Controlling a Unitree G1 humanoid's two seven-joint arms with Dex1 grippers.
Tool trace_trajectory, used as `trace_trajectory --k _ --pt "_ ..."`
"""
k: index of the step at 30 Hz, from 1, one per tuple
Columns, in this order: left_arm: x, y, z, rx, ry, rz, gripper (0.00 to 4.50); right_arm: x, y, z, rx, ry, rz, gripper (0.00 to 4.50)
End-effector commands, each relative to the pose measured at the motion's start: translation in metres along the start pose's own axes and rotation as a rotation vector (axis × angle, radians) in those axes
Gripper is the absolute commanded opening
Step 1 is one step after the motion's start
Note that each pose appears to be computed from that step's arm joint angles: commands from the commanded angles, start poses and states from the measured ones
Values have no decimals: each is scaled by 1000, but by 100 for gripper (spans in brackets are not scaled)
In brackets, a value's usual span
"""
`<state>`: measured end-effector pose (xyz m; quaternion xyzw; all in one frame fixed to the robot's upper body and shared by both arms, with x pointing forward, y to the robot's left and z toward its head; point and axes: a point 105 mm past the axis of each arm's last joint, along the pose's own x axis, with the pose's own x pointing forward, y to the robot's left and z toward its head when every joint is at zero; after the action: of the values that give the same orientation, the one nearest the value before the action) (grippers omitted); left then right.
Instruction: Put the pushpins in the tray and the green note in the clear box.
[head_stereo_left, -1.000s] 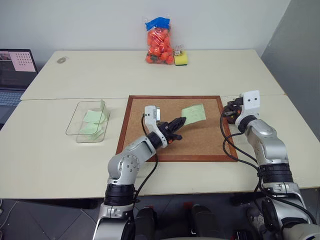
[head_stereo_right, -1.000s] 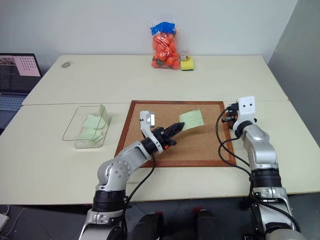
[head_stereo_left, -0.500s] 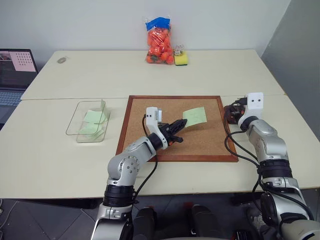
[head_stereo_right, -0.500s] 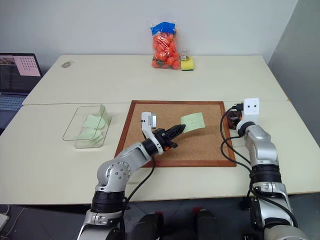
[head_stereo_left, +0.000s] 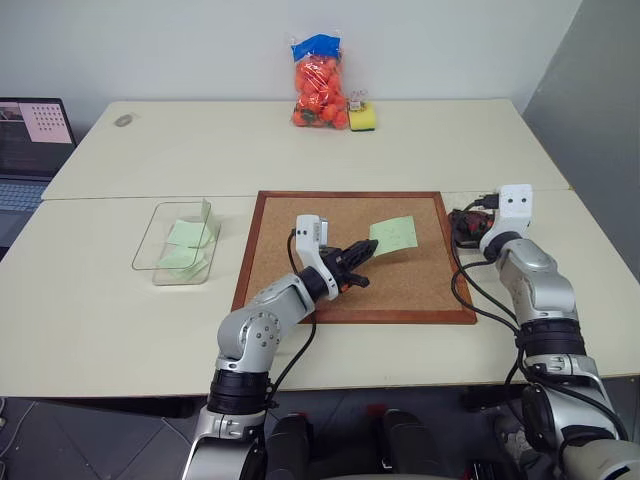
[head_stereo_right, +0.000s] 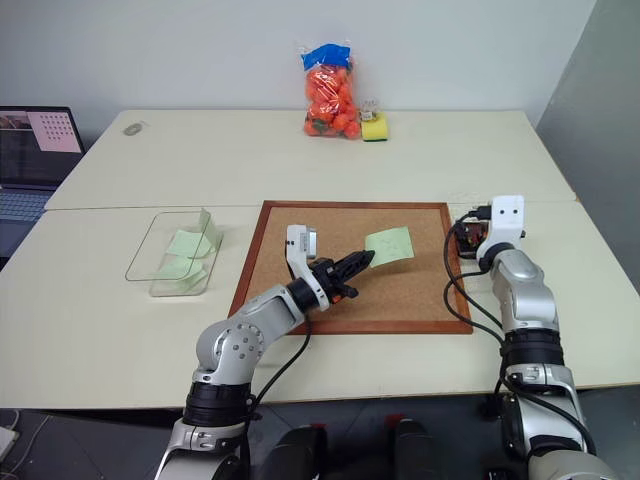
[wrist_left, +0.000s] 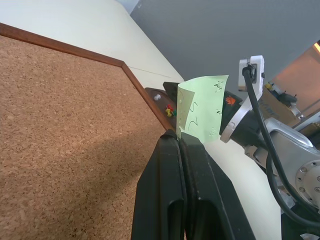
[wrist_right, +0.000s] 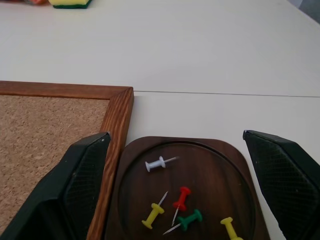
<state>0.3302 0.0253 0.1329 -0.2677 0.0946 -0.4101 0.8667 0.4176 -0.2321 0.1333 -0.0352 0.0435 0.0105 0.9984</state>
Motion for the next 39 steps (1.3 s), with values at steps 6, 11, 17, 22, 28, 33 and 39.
trace_trajectory --k 6,11,17,22,28,33,39 --pt "-15 3 35 69 -124 55 0 -37 73 40 -111 -238 471 449" --pt "-49 29 75 188 -251 285 0 -82 118 56 -91 -306 795 449" --pt "-122 72 123 444 -447 864 0 -94 145 68 -79 -329 900 449" --pt "-190 81 143 576 -589 1304 0 -101 160 78 -27 -353 977 449" --pt "-196 82 133 535 -608 1410 0 -101 168 76 -26 -341 1016 449" --pt "-189 88 126 480 -584 1376 69 -99 168 77 -25 -343 1016 450" --pt "-190 91 125 475 -585 1386 183 -98 166 76 -28 -340 998 450"
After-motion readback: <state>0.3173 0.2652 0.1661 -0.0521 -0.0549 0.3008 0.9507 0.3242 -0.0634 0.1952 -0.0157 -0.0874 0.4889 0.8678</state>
